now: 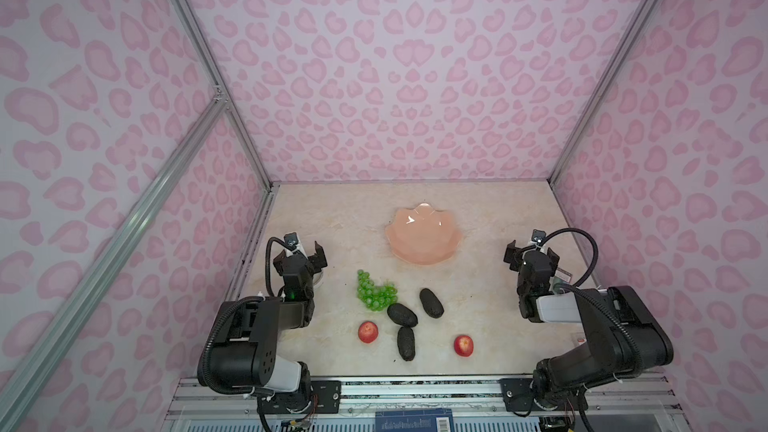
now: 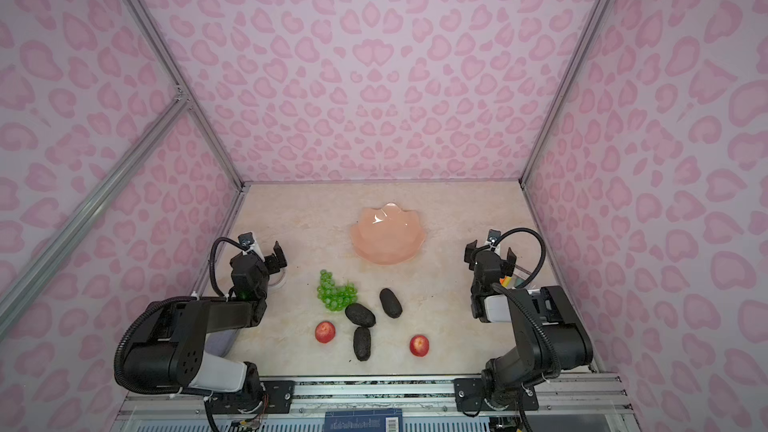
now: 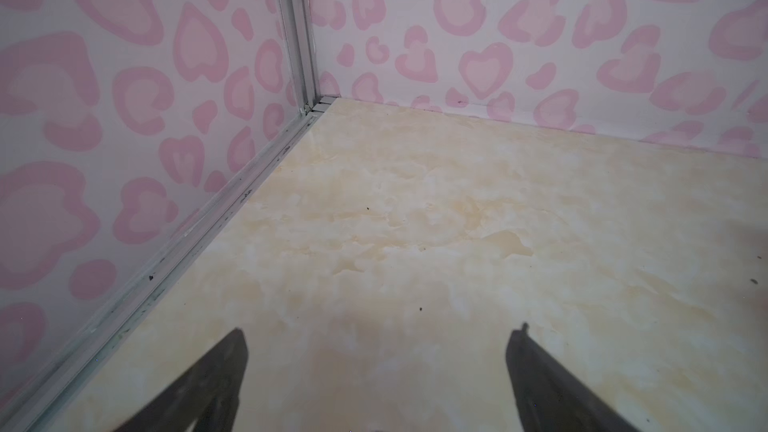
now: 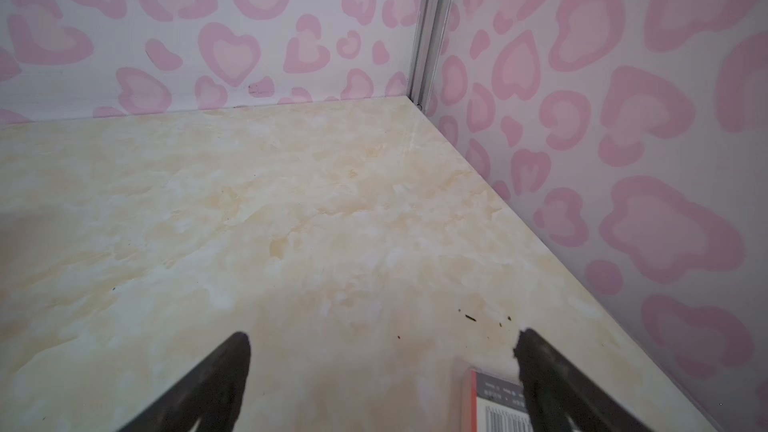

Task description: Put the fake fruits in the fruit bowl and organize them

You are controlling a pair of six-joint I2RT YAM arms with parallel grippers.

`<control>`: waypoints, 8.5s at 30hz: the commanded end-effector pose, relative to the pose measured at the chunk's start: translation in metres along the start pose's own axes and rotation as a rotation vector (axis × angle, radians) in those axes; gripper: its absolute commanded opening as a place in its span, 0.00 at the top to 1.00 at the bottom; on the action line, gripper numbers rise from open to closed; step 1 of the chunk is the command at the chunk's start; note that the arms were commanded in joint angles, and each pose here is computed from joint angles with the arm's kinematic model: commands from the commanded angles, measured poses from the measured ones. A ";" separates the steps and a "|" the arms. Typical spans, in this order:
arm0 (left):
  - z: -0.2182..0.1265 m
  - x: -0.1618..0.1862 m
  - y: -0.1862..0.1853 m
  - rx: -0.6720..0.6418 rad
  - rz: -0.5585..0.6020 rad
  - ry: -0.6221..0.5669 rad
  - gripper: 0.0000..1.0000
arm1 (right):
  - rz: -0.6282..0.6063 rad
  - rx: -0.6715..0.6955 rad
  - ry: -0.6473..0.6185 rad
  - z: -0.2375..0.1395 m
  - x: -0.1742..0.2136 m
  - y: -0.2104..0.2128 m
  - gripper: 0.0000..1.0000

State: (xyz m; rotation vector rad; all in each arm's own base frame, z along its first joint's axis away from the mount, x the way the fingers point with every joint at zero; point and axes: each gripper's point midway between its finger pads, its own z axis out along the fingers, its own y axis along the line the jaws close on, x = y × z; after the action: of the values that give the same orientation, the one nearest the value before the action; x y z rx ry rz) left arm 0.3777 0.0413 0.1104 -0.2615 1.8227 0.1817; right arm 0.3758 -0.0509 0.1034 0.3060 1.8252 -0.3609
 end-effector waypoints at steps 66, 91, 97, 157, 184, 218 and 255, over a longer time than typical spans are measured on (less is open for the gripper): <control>-0.078 -0.116 -0.076 0.367 -0.352 0.137 0.07 | -0.173 -0.659 0.505 -0.181 -0.008 0.184 0.10; -0.155 -0.037 -0.058 0.385 -0.384 0.381 0.08 | -0.347 -0.616 0.693 -0.216 0.115 0.249 0.34; -0.161 -0.028 -0.063 0.411 -0.407 0.426 0.09 | -0.315 -0.613 0.663 -0.218 0.102 0.243 0.58; -0.238 0.127 -0.126 0.505 -0.009 0.913 0.26 | -0.093 -0.602 0.439 -0.101 -0.084 0.287 0.18; -0.204 -0.025 -0.239 0.740 0.117 0.577 0.60 | -0.036 -0.496 0.477 -0.141 -0.041 0.188 0.18; -0.055 0.039 -0.410 0.731 0.299 0.721 0.41 | 0.023 -0.433 0.609 -0.183 0.039 0.108 0.19; -0.173 -0.157 -0.238 0.684 -0.008 0.141 0.25 | -0.138 -0.521 0.802 -0.295 0.139 0.139 0.43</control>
State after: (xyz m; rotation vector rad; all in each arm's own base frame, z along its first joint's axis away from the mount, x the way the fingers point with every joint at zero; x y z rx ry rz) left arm 0.3250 -0.2413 0.3101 0.2955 1.9280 -0.5148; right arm 0.1264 0.1975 0.0327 -0.1036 2.6809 0.2059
